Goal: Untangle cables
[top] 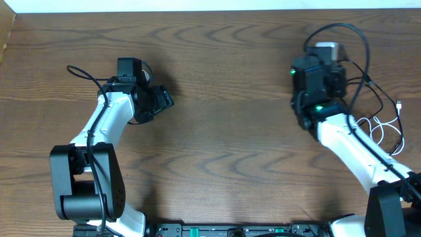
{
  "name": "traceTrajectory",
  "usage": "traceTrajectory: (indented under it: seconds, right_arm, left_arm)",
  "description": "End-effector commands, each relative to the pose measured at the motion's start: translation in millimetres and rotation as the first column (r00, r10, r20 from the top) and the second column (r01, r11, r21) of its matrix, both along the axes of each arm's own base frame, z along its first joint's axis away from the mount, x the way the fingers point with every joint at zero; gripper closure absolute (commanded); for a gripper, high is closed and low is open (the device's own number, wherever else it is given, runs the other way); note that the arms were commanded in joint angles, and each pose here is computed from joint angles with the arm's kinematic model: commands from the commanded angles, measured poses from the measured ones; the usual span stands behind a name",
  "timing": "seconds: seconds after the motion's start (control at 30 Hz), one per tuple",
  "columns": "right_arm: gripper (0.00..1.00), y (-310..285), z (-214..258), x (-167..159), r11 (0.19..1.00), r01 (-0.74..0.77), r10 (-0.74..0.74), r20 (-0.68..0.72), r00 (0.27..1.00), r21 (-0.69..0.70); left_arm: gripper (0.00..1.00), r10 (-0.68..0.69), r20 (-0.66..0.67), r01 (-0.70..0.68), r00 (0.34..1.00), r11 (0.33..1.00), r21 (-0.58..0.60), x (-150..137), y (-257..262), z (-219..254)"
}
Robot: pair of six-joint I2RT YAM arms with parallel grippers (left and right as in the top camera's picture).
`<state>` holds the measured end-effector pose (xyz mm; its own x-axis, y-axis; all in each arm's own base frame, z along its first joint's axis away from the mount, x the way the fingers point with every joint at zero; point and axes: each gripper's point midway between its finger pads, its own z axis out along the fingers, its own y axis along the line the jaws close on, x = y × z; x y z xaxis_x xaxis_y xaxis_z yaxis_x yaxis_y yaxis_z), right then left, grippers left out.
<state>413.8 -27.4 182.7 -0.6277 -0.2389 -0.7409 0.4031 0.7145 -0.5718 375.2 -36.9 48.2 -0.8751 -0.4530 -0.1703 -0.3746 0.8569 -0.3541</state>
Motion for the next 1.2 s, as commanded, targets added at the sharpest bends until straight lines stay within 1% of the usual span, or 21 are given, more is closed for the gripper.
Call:
traceTrajectory:
  seconds: [0.0,0.03,0.07,0.13,0.17,0.2,0.23,0.27,0.33,0.43,0.47,0.67,0.73,0.77,0.8,0.97,1.17]
  right_arm:
    - [0.99,-35,-1,-11,0.994,0.108,-0.109,-0.016,0.994,-0.011]
    - [0.99,-42,-9,-14,0.992,0.123,-0.122,-0.030,0.992,0.028]
    - [0.95,-46,-16,-15,0.990,0.125,-0.122,-0.042,0.992,0.068]
    - [0.67,-49,-32,-15,0.980,0.113,-0.103,-0.070,0.992,0.165]
    - [0.39,-49,-46,-15,0.958,0.100,-0.079,-0.090,0.993,0.269]
    - [0.26,-48,-51,-14,0.944,0.092,-0.064,-0.095,0.993,0.317]
    - [0.16,-45,-57,-13,0.925,0.074,-0.039,-0.102,0.994,0.372]
    - [0.11,-40,-62,-11,0.907,0.048,-0.004,-0.108,0.994,0.418]
    - [0.05,-26,-71,-7,0.854,-0.015,0.085,-0.112,0.990,0.519]
    - [0.04,-5,-81,-8,0.775,-0.073,0.190,-0.122,0.974,0.627]
    - [0.02,2,-85,-11,0.751,-0.080,0.220,-0.133,0.966,0.656]
    - [0.01,31,-106,-39,0.653,-0.044,0.329,-0.230,0.916,0.756]
    - [0.01,34,-108,-45,0.645,-0.033,0.341,-0.249,0.907,0.764]
    - [0.01,36,-110,-47,0.645,-0.026,0.344,-0.260,0.902,0.764]
    - [0.01,36,-110,-48,0.645,-0.024,0.345,-0.263,0.901,0.764]
    - [0.01,36,-111,-49,0.645,-0.020,0.346,-0.268,0.899,0.764]
    - [0.01,36,-112,-51,0.645,-0.014,0.346,-0.276,0.897,0.764]
  left_arm:
    - [0.23,-0.003,-0.010,0.003,1.000,1.000,0.008,-1,1,-4]
    - [0.23,-0.003,-0.010,0.003,1.000,1.000,0.008,-1,1,-4]
    - [0.23,-0.003,-0.010,0.003,1.000,1.000,0.008,-1,1,-4]
    - [0.23,-0.003,-0.010,0.003,1.000,1.000,0.008,-1,1,-4]
    - [0.23,-0.003,-0.010,0.003,1.000,1.000,0.008,-1,1,-4]
    - [0.23,-0.004,-0.011,0.004,1.000,1.000,0.008,-1,1,-4]
    - [0.23,-0.004,-0.010,0.004,1.000,1.000,0.008,-1,1,-4]
    - [0.23,-0.004,-0.010,0.004,1.000,1.000,0.008,-1,1,-4]
    - [0.23,-0.004,-0.010,0.004,1.000,1.000,0.008,-1,1,-4]
    - [0.23,-0.004,-0.010,0.004,1.000,1.000,0.008,-1,1,-4]
    - [0.23,-0.004,-0.010,0.004,1.000,1.000,0.008,-1,1,-4]
    - [0.23,-0.004,-0.010,0.004,1.000,1.000,0.008,-1,1,-4]
    - [0.22,-0.004,-0.011,0.004,1.000,1.000,0.008,-1,1,-4]
    - [0.19,-0.004,-0.015,0.004,1.000,1.000,0.008,-2,1,-4]
    - [0.18,-0.004,-0.018,0.005,1.000,1.000,0.007,-3,1,-4]
    - [0.18,-0.021,-0.029,0.021,0.999,1.000,0.012,-6,1,-5]
    - [0.18,-0.088,-0.018,0.089,0.996,0.996,0.031,-10,-2,-11]
